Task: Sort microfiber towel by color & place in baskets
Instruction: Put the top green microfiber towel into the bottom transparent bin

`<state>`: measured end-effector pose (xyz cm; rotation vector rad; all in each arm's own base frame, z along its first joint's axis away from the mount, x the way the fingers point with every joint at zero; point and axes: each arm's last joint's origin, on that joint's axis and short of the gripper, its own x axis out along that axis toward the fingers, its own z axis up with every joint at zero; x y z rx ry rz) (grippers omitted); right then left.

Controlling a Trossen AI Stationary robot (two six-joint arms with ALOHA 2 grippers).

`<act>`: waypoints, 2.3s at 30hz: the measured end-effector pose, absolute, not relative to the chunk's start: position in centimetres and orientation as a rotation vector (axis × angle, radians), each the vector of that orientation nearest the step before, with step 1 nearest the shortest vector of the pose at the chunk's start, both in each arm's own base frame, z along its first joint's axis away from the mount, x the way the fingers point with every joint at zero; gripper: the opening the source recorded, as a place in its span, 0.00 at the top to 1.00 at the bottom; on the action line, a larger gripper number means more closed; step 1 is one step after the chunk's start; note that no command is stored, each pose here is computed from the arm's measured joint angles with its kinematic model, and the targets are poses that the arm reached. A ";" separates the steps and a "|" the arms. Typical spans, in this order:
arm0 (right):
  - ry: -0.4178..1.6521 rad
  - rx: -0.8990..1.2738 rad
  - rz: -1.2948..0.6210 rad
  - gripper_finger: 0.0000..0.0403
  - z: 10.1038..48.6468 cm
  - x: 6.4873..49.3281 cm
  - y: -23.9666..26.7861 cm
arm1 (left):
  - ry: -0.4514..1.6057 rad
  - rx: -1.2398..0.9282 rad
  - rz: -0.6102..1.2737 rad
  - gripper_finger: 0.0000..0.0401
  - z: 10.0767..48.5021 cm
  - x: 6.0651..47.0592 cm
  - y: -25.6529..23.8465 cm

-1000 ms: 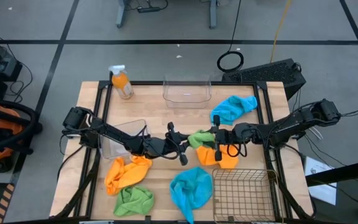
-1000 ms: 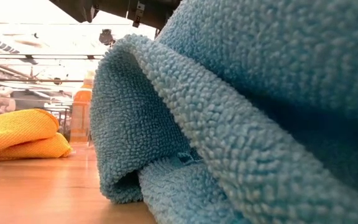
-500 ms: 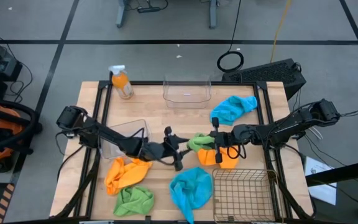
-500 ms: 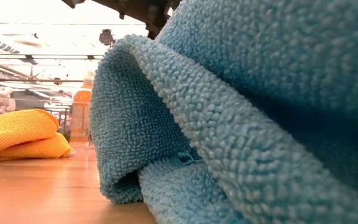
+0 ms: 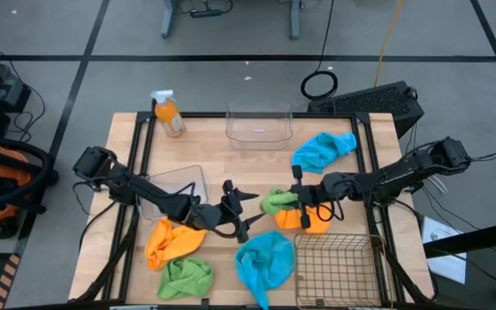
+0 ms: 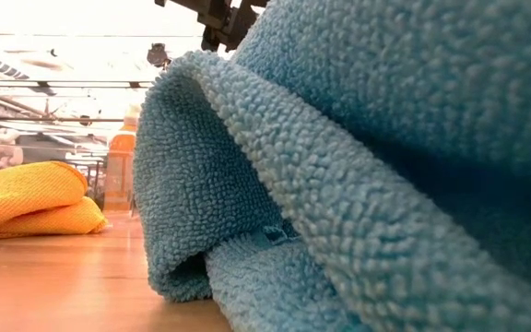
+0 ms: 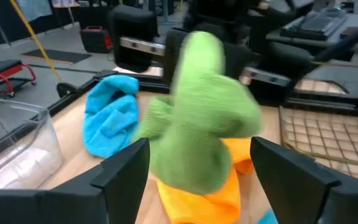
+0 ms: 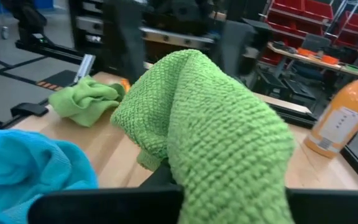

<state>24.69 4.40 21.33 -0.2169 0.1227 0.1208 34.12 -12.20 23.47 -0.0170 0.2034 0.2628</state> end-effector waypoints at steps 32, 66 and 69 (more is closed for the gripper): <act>0.137 -0.318 0.134 0.95 21.1 24.5 5.3 | 0.188 0.203 0.175 0.29 23.3 35.0 -11.5; 0.137 -0.299 0.137 0.95 21.2 24.5 5.2 | -0.050 0.254 0.029 0.61 21.6 38.3 -8.7; 0.134 -0.298 0.137 0.95 21.0 24.7 5.3 | -0.062 0.259 0.033 0.61 21.7 38.3 -8.7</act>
